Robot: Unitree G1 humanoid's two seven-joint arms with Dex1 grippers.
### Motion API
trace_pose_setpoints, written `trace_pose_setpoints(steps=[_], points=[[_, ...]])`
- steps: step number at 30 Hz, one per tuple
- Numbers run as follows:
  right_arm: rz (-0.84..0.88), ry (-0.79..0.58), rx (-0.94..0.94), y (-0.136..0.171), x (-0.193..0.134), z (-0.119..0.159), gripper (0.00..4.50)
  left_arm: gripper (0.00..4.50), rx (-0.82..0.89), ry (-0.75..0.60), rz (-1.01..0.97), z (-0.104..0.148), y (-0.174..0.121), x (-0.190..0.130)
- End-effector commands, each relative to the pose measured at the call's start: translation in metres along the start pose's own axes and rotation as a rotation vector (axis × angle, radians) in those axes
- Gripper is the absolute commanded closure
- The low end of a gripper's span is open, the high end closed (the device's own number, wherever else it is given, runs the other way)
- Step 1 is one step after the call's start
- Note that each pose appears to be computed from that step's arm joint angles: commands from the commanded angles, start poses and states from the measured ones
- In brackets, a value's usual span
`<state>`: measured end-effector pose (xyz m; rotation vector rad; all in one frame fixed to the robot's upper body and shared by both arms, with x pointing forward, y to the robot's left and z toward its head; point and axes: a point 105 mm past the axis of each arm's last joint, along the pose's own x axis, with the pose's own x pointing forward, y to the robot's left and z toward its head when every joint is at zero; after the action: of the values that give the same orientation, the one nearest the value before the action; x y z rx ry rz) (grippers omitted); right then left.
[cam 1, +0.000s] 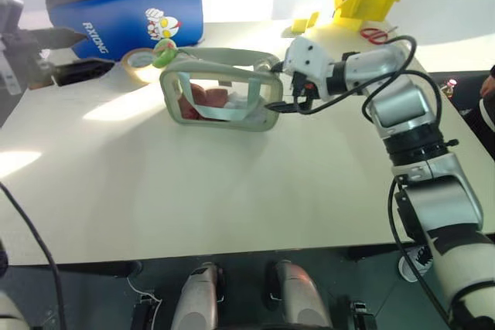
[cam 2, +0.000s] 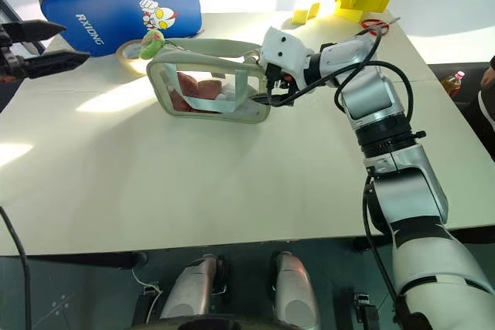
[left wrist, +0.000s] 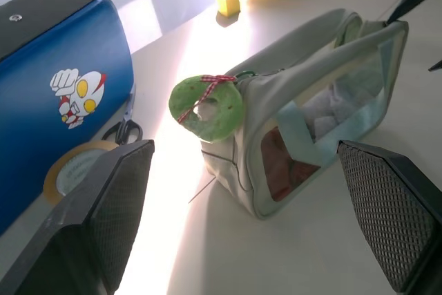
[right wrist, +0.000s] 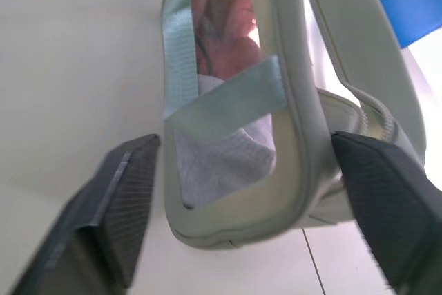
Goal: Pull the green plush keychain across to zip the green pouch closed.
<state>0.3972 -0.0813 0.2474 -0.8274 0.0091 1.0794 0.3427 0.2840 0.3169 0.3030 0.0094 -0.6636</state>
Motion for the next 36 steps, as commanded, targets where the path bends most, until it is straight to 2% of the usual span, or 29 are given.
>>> trace_pose_setpoints(steps=[1,3,5,9,13,18,25,28,35,36], points=[[-0.024,-0.032,-0.021,-0.009,-0.001,0.011,2.43,0.00,-0.014,-0.067,0.067,0.006,0.015,0.011],[-0.019,-0.027,-0.029,-0.008,0.001,0.008,3.58,0.00,-0.060,-0.101,0.093,0.003,0.022,0.025],[-0.013,-0.023,-0.042,-0.007,0.001,0.006,4.45,0.00,-0.107,-0.129,0.092,0.001,0.024,0.037],[-0.004,-0.019,-0.060,-0.004,0.000,0.005,4.45,0.00,-0.210,-0.163,0.043,-0.005,0.018,0.064],[-0.012,-0.024,-0.067,-0.003,0.000,0.006,4.45,0.00,-0.253,-0.144,0.035,-0.022,0.010,0.090],[-0.010,-0.020,-0.067,0.000,0.000,0.004,4.45,0.00,-0.334,-0.162,0.110,-0.032,0.015,0.105],[-0.010,-0.019,-0.060,0.001,0.000,0.004,4.45,0.00,-0.393,-0.183,0.020,-0.032,-0.001,0.122],[-0.009,-0.021,-0.057,0.001,0.001,0.005,4.50,0.88,-0.414,-0.207,-0.015,-0.027,-0.005,0.124],[-0.017,-0.025,-0.049,0.001,0.002,0.006,4.50,4.45,-0.405,-0.237,-0.017,-0.019,-0.002,0.119],[-0.018,-0.025,-0.048,0.001,0.002,0.006,4.50,4.45,-0.403,-0.243,-0.013,-0.018,0.000,0.117]])
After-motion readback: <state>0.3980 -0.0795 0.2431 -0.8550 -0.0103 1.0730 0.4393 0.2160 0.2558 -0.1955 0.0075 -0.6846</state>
